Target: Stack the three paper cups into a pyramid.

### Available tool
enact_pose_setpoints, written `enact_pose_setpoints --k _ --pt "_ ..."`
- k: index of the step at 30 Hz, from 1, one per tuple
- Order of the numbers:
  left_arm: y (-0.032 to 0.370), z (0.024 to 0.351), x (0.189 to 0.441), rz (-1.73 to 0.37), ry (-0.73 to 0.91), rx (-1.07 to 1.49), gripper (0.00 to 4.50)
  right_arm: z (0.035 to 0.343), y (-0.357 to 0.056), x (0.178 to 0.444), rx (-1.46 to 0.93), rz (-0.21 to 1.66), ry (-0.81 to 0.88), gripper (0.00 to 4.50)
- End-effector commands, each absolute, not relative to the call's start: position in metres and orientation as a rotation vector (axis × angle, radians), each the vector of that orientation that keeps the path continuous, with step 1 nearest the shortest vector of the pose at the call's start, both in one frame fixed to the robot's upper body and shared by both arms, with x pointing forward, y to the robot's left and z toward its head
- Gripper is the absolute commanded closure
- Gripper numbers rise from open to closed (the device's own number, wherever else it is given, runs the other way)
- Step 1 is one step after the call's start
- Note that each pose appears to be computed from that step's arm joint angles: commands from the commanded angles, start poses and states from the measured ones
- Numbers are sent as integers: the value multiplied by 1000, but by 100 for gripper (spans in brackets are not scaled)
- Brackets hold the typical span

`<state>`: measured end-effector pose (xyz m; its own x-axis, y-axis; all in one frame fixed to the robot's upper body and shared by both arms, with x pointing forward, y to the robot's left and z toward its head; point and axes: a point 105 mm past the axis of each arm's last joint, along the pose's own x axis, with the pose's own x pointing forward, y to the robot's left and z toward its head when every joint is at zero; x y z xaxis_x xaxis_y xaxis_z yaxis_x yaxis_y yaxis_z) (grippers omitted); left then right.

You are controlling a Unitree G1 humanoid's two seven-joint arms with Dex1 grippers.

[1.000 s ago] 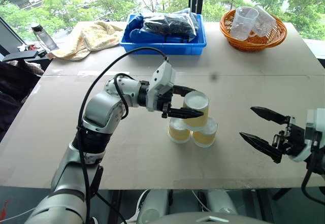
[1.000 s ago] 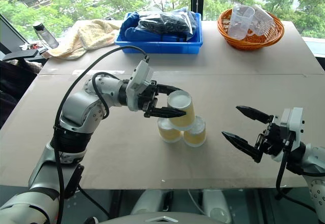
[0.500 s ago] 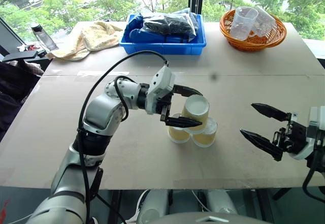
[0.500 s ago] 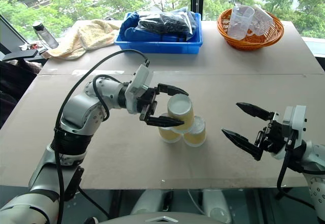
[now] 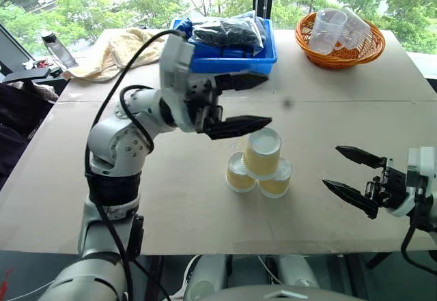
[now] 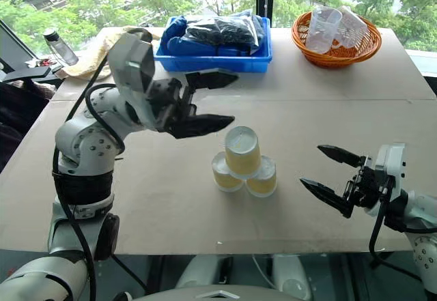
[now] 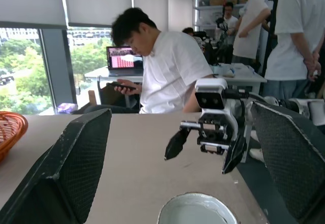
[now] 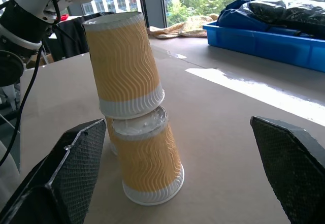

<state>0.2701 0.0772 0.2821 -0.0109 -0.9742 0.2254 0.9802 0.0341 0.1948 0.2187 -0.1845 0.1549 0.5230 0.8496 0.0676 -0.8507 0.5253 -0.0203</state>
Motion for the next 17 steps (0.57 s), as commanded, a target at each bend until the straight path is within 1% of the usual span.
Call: enact_pose_setpoints --k 1,2,5,7,10,12,17 --pt "104 253 278 -1389 -219 52 2 152 -192 222 -21 978 -104 0" --pt "113 240 280 -1345 -169 48 2 148 -195 225 -34 955 -105 0" --pt "142 188 283 -1183 13 108 2 135 -201 231 -57 914 -92 0" --pt "157 160 282 -1087 90 173 2 128 -204 237 -92 883 -90 0" --pt "172 125 283 -912 112 215 2 117 -205 246 -68 870 -79 0" --pt "169 106 278 -874 121 227 2 111 -206 253 -69 868 -72 0" --pt "167 87 269 -847 132 236 2 104 -209 266 -84 868 -67 0"
